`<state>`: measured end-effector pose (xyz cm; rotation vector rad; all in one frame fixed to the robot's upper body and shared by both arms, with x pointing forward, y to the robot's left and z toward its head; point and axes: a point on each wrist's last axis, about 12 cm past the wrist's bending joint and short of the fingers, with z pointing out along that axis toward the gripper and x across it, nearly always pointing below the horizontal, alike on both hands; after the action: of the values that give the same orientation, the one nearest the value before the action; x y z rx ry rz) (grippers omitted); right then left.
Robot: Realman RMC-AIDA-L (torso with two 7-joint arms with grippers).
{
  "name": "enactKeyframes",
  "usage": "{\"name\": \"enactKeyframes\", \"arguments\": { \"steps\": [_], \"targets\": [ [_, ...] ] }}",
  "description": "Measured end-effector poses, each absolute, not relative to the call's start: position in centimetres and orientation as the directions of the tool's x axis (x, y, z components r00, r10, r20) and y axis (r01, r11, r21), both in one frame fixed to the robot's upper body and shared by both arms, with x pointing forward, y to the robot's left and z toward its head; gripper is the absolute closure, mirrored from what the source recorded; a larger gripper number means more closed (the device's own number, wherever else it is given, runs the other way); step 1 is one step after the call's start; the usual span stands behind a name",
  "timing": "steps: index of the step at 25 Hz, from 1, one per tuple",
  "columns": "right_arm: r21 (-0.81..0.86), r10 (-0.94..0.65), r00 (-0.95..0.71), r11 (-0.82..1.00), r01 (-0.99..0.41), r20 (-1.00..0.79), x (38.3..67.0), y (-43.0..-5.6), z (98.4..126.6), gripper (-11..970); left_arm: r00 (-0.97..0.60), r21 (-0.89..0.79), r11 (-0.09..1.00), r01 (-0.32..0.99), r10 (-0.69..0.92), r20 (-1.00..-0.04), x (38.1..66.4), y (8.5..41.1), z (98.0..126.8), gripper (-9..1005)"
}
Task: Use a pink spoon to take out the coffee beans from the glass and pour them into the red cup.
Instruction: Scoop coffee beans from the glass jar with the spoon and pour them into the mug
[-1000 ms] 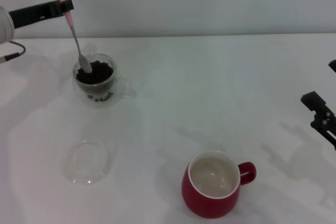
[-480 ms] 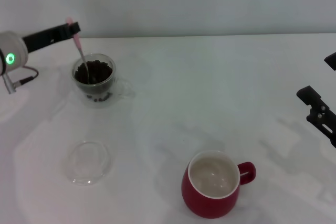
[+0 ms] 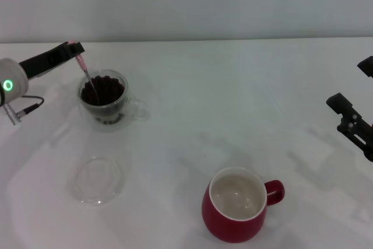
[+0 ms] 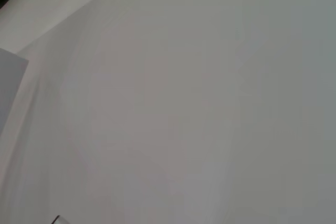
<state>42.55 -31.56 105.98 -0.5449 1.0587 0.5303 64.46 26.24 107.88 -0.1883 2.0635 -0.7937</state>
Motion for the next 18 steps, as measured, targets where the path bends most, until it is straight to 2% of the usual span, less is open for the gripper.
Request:
{"name": "enactKeyframes", "arguments": {
  "steps": [11, 18],
  "targets": [
    [-0.16, 0.125, 0.38, 0.755, -0.636, -0.917, 42.7, -31.7, 105.8, 204, -0.608, -0.747, 0.66, 0.078, -0.563, -0.56, 62.4, 27.3, 106.6, 865],
    [-0.16, 0.122, 0.377, 0.755, -0.636, -0.918, 42.7, -31.7, 105.7, 204, -0.563, -0.806, 0.592, 0.012, -0.662, -0.495, 60.5, 29.3, 105.5, 865]
  ]
}}
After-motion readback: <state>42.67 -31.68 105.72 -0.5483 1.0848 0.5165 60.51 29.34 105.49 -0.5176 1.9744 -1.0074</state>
